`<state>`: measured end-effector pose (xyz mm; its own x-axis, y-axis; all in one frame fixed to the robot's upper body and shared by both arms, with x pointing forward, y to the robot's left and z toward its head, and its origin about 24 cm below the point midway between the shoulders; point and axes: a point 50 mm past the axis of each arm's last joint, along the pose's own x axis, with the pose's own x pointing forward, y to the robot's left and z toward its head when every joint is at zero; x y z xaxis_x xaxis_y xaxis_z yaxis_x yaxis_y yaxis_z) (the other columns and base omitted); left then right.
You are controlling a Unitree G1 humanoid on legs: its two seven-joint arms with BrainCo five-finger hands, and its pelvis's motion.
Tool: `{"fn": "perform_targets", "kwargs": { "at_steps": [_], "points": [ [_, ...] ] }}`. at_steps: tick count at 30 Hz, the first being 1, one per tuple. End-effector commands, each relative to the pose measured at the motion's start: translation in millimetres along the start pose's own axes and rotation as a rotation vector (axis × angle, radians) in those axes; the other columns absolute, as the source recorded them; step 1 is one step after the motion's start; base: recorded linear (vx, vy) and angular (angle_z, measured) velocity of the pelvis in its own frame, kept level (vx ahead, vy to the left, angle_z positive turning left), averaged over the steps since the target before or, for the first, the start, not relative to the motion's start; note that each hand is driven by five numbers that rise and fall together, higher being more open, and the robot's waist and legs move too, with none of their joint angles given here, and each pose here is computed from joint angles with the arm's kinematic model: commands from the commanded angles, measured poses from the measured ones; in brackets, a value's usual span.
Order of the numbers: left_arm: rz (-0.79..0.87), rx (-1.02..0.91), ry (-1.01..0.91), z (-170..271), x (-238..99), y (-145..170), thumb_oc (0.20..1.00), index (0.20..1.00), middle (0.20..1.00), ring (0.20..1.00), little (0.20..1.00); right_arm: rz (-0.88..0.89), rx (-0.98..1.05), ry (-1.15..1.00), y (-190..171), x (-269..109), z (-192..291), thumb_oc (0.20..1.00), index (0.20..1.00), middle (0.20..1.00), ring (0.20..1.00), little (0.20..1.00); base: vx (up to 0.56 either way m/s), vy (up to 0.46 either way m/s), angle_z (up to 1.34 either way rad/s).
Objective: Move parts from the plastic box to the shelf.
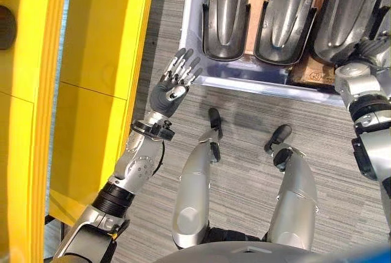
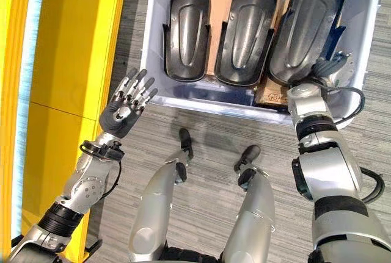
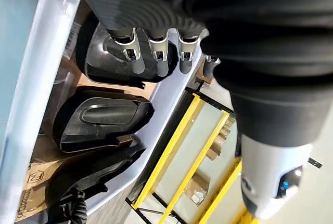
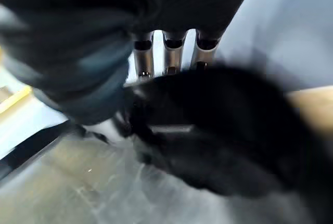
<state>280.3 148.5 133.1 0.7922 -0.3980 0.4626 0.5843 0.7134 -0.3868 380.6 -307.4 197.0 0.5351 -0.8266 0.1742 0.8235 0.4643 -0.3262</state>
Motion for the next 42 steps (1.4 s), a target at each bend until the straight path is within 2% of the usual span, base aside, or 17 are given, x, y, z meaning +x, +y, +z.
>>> {"fn": "perform_targets", "kwargs": {
  "at_steps": [1,7,16,25,30,34,36,42],
  "points": [
    [-0.069,-0.003,-0.09,8,8,-12,1.0,1.0,1.0,1.0,1.0,0.135,-0.094,0.273,14,-23,-83,0.2,0.2,0.2,0.2,0.2,0.0,0.0,0.0],
    [-0.066,-0.008,-0.098,8,7,-14,1.0,1.0,1.0,1.0,1.0,0.044,-0.038,0.266,9,-25,-89,0.2,0.2,0.2,0.2,0.2,-0.01,0.003,0.01],
    [-0.076,-0.037,-0.115,5,6,-17,1.0,1.0,1.0,1.0,1.0,-0.039,-0.141,0.252,4,-31,-104,0.2,0.2,0.2,0.2,0.2,-0.03,0.0,-0.02],
    [-0.09,-0.033,-0.115,14,1,-13,1.0,1.0,1.0,1.0,1.0,-0.211,-0.149,-0.015,-9,-15,-62,0.2,0.2,0.2,0.2,0.2,-0.03,-0.035,-0.03],
    [-0.099,-0.014,-0.114,26,-5,-9,1.0,1.0,1.0,1.0,1.0,-0.299,-0.124,-0.239,-24,-1,-13,0.2,0.2,0.2,0.2,0.2,0.0,-0.062,-0.09],
    [-0.095,-0.007,-0.102,27,-11,-7,1.0,1.0,1.0,1.0,1.0,-0.309,-0.114,-0.312,-34,4,1,0.2,0.2,0.2,0.2,0.2,0.07,-0.03,-0.11],
    [-0.072,-0.011,-0.112,26,-19,-1,1.0,1.0,1.0,1.0,1.0,-0.295,-0.086,-0.414,-36,3,16,0.2,0.2,0.2,0.2,0.2,0.16,0.063,-0.13],
    [-0.018,-0.01,-0.093,16,-27,6,1.0,1.0,1.0,1.0,1.0,-0.116,-0.037,-0.463,-18,-14,10,0.2,0.2,0.2,0.2,0.2,0.15,0.097,-0.05]
  ]
}}
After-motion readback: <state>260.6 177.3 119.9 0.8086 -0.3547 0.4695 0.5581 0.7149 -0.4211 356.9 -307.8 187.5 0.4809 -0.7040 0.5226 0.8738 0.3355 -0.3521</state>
